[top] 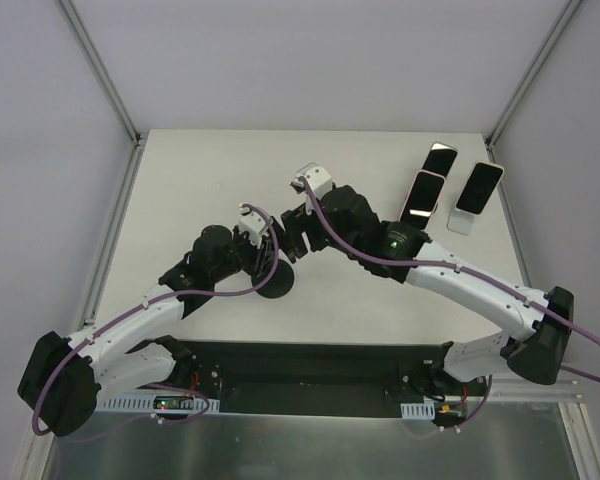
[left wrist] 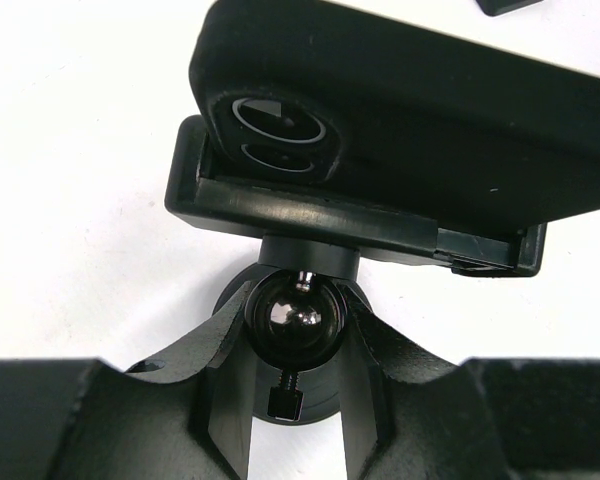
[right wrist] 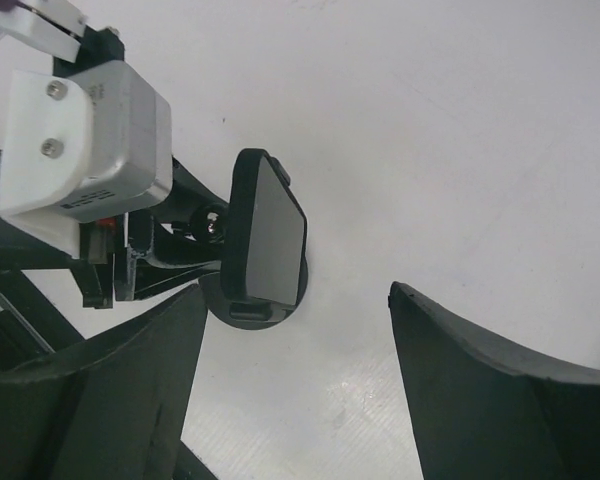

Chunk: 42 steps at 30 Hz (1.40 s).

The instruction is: Remove the phone from the phone stand

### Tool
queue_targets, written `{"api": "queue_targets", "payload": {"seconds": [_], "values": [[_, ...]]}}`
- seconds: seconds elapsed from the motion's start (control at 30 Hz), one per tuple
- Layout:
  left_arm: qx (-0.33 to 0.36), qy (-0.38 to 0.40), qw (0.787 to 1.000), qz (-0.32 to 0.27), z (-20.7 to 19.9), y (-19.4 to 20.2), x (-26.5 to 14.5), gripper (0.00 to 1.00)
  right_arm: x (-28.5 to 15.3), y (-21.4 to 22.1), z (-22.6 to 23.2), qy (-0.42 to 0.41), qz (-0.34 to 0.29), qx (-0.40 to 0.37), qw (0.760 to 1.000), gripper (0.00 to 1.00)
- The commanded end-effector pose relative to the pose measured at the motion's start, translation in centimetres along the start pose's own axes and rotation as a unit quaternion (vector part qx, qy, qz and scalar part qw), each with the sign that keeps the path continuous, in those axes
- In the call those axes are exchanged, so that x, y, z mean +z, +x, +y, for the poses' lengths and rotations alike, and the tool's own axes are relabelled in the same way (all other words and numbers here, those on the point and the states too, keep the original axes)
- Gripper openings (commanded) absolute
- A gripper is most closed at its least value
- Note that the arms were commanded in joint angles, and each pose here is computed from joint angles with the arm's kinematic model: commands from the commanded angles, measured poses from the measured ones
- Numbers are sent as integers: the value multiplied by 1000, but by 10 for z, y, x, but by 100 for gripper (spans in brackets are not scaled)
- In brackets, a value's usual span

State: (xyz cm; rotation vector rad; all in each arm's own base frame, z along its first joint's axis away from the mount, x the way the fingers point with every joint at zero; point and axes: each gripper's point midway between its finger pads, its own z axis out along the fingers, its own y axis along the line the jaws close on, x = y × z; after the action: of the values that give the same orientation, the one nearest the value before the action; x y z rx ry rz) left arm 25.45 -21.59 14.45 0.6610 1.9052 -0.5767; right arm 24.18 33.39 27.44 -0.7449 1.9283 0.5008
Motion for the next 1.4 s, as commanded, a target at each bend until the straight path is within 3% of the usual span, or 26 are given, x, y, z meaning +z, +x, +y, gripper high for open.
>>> {"api": "queue_targets", "payload": {"seconds": [0.0, 0.23, 0.7, 1.2, 1.37], "values": [[-28, 3, 999, -36, -4, -20, -4, 0, 11, -14, 3, 14, -40, -1, 999, 75], [-30, 7, 999, -34, -6, -21, -4, 0, 32, -11, 23, -23, -51, -5, 998, 67], [-24, 16, 999, -30, -9, -22, -8, 0, 71, 8, 17, 8, -57, -35, 998, 49], [-28, 2, 999, -20, -4, -16, -9, 0, 77, 8, 7, 33, -72, -58, 995, 28], [-33, -4, 999, -17, -2, -13, -8, 0, 75, 8, 1, 52, -75, -56, 994, 17]]}}
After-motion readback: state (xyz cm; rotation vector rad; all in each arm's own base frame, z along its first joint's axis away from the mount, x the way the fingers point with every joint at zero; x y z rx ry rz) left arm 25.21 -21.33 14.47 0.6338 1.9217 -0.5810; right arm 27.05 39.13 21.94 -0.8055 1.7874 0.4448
